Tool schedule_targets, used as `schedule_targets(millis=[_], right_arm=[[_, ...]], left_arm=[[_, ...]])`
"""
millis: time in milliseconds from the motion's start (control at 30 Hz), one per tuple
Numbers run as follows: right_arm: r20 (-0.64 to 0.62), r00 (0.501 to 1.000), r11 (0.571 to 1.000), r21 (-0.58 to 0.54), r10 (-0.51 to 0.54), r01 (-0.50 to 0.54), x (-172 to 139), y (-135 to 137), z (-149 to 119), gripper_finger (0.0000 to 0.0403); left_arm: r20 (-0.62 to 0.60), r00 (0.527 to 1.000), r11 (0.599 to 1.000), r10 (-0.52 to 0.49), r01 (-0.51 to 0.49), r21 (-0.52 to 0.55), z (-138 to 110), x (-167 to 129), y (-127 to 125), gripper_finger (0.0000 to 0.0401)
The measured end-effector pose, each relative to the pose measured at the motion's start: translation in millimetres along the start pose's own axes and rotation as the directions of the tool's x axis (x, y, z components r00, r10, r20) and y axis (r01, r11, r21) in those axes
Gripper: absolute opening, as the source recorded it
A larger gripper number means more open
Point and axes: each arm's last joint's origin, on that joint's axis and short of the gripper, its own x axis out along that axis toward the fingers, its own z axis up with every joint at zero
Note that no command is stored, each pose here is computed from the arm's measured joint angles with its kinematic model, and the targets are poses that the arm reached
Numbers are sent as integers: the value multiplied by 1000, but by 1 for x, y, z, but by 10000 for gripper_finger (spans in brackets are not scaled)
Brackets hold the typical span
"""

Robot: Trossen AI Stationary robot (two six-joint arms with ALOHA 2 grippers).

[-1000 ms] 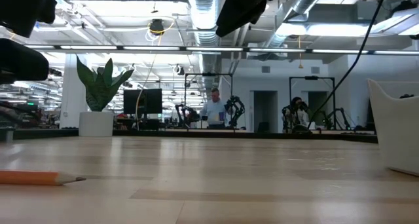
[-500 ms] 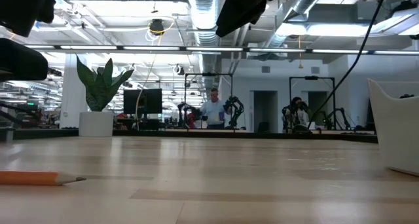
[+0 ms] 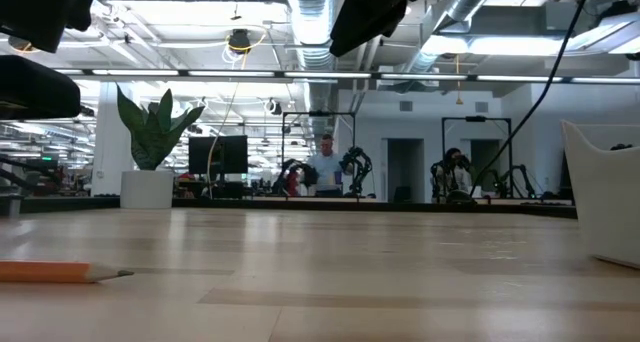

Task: Sort pens & pencils
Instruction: Put the orange pencil into the bottom right gray bin

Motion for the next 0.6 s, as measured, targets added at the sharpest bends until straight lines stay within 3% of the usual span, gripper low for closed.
schedule_targets(millis=[600], right_arm=[[0,1000,1000,0,0,0,0,0,0,166]], left_arm=[[3,1000,1000,2,-2,-5,0,0,0,91]])
